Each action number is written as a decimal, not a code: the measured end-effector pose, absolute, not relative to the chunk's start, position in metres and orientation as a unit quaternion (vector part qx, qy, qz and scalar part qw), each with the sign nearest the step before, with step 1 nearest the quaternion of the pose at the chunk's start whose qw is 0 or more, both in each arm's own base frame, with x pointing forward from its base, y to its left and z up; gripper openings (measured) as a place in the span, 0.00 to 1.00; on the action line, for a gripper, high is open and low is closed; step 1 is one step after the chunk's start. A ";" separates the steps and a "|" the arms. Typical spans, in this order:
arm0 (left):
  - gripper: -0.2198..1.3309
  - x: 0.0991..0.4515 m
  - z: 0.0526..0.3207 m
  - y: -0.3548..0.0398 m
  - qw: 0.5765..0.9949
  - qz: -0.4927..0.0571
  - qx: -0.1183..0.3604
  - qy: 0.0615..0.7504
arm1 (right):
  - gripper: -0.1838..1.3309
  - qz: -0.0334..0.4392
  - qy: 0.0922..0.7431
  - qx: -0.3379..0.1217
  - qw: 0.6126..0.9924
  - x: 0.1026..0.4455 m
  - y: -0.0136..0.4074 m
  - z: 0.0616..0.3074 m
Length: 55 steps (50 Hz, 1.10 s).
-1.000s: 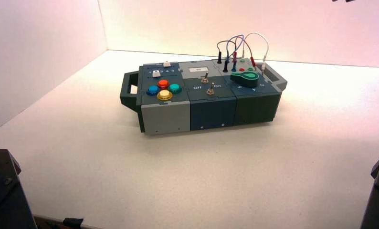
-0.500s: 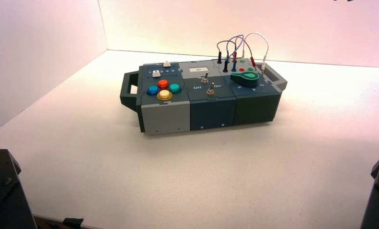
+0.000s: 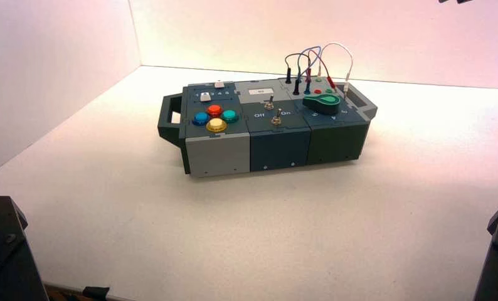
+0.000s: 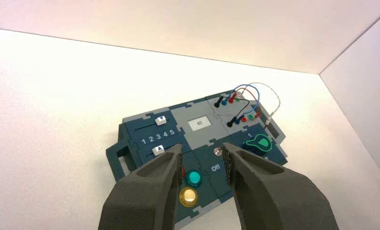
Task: Flip the top switch off with the left gripper.
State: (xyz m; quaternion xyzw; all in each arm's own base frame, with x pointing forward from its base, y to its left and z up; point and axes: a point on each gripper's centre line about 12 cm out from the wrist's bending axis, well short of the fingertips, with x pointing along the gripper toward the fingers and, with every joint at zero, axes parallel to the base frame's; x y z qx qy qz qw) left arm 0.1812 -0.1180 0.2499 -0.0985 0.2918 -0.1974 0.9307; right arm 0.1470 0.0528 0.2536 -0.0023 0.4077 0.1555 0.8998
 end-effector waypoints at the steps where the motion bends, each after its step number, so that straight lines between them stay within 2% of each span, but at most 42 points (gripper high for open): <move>1: 0.74 0.181 0.250 -0.118 0.931 -0.197 -0.099 0.292 | 0.63 0.156 0.408 -0.002 0.900 0.147 0.053 0.254; 25: 0.74 0.181 0.247 -0.112 0.931 -0.181 -0.096 0.303 | 0.63 0.151 0.416 0.006 0.897 0.154 0.054 0.256; 40: 0.74 0.178 0.247 -0.122 0.926 -0.200 -0.090 0.308 | 0.64 0.113 0.421 0.029 0.899 0.171 0.046 0.254; 55: 0.74 0.191 0.243 -0.143 0.912 -0.204 -0.088 0.344 | 0.69 0.092 0.452 0.003 0.887 0.200 0.043 0.247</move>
